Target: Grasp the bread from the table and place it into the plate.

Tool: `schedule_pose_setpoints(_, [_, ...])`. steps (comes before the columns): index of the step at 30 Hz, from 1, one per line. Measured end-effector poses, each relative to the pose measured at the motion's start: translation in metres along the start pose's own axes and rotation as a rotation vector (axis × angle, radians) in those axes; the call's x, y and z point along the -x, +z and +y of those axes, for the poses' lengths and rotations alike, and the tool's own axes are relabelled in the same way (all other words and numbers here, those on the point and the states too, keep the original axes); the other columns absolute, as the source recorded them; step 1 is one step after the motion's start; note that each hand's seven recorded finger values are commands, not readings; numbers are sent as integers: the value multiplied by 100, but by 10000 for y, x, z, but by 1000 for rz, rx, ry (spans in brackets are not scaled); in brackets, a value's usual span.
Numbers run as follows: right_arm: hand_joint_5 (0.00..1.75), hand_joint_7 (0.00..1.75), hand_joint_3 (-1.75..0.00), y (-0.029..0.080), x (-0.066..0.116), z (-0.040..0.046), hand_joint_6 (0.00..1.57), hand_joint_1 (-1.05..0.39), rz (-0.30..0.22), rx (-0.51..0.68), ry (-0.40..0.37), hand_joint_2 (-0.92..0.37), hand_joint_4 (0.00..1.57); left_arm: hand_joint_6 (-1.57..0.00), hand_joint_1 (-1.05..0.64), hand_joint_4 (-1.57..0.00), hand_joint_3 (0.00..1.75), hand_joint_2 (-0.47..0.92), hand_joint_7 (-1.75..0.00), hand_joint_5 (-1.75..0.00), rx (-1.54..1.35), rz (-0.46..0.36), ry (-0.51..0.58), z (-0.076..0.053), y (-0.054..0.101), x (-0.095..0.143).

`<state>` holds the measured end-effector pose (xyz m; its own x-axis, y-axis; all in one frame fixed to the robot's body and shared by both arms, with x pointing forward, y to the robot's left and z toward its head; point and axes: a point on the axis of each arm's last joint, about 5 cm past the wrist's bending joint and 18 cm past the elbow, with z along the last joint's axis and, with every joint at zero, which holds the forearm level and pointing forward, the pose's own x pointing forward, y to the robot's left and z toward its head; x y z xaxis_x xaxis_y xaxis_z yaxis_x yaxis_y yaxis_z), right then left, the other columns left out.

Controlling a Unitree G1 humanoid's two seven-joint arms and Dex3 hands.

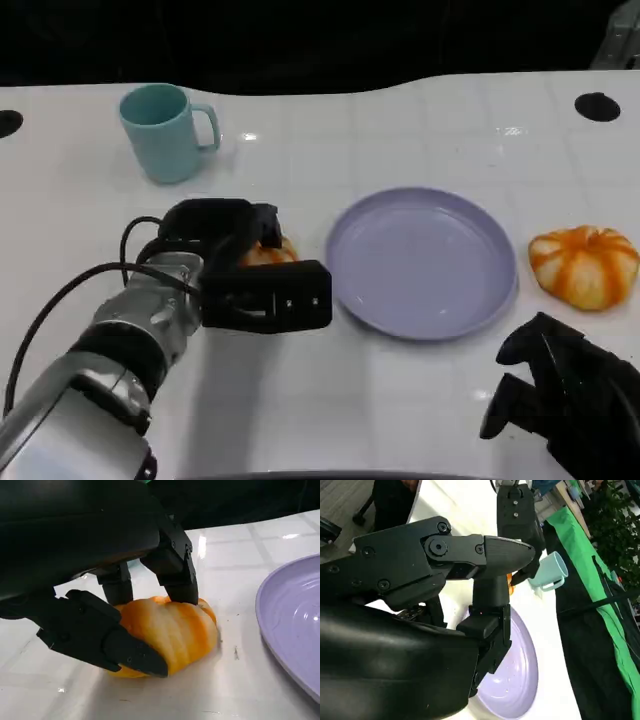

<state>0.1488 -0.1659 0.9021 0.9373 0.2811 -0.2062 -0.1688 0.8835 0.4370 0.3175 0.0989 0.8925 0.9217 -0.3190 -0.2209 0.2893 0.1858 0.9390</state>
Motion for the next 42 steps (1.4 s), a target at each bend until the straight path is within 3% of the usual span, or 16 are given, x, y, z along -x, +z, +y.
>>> schedule_pose_setpoints(1, [175, 157, -44, 0, 0, 0, 54, -43, 0, 0, 0, -92, 66, -81, -19, -70, 29, 92, -81, -173, 2, 1, 1, -1, -2, 1])
schedule_pose_setpoints(5, [175, 157, -44, 1, 0, -1, 53, -43, 0, 1, 0, -92, 66, -71, -24, -74, 30, 92, -114, -175, 4, 1, 20, -15, -8, 6])
schedule_pose_setpoints(7, [175, 158, -44, 1, 0, -2, 53, -42, -1, 1, -1, -92, 66, -70, -24, -76, 26, 92, -105, -175, 1, -2, 43, -27, -9, 10])
schedule_pose_setpoints(8, [175, 158, -44, 2, 0, -2, 53, -42, -1, 1, -1, -92, 66, -65, -23, -78, 31, 92, -126, -175, 0, -2, 53, -29, -9, 10])
schedule_pose_setpoints(13, [175, 158, -42, 3, -1, -4, 55, -42, -2, -1, -3, -92, 67, -56, -15, -85, 30, 91, -171, -175, 19, 6, 125, -35, 23, 2])
schedule_pose_setpoints(17, [175, 158, -41, 3, -3, -2, 55, -42, -2, -2, -10, -92, 67, -56, -14, -88, 34, 91, -174, -175, 118, 9, 204, 27, 75, -25])
schedule_pose_setpoints(19, [175, 158, -41, 1, -3, -3, 55, -42, -1, -3, -10, -92, 67, -58, -15, -89, 65, 76, -175, -175, 156, 2, 234, 93, 105, -49])
schedule_pose_setpoints(21, [175, 158, -41, 1, -4, -3, 55, -42, -1, -3, -10, -92, 67, -58, -15, -89, 75, 72, -175, -175, 178, -21, 261, 171, 138, -73])
schedule_pose_setpoints(32, [175, 158, -43, -7, -13, 15, 53, -42, 3, 2, -2, -92, 65, -63, -20, -92, 82, 63, -175, -175, 200, -162, 290, 471, 424, -171])
schedule_pose_setpoints(34, [175, 158, -43, -9, -14, 20, 52, -42, 4, 3, 0, -92, 65, -78, -20, -92, 75, 63, -96, -175, 203, -189, 283, 486, 479, -179])
schedule_pose_setpoints(35, [175, 158, -43, -10, -15, 22, 52, -42, 5, 3, 1, -92, 65, -82, -20, -92, 73, 63, -82, -175, 203, -197, 275, 489, 507, -184])
schedule_pose_setpoints(36, [175, 158, -43, -11, -16, 24, 52, -42, 5, 3, 2, -92, 65, -74, -20, -92, 80, 59, -124, -175, 203, -205, 264, 492, 536, -187])
schedule_pose_setpoints(37, [175, 159, -43, -12, -16, 26, 52, -42, 6, 3, 3, -92, 64, -69, -19, -93, 88, 55, -153, -175, 204, -213, 258, 490, 565, -190])
schedule_pose_setpoints(38, [175, 159, -43, -12, -16, 26, 51, -42, 6, 3, 3, -92, 64, -65, -19, -93, 91, 53, -164, -175, 207, -224, 252, 484, 601, -192])
schedule_pose_setpoints(42, [175, 159, -43, -16, -19, 36, 51, -42, 8, 3, 8, -92, 63, -61, -22, -92, 94, 52, -174, -175, 212, -272, 205, 436, 770, -195])
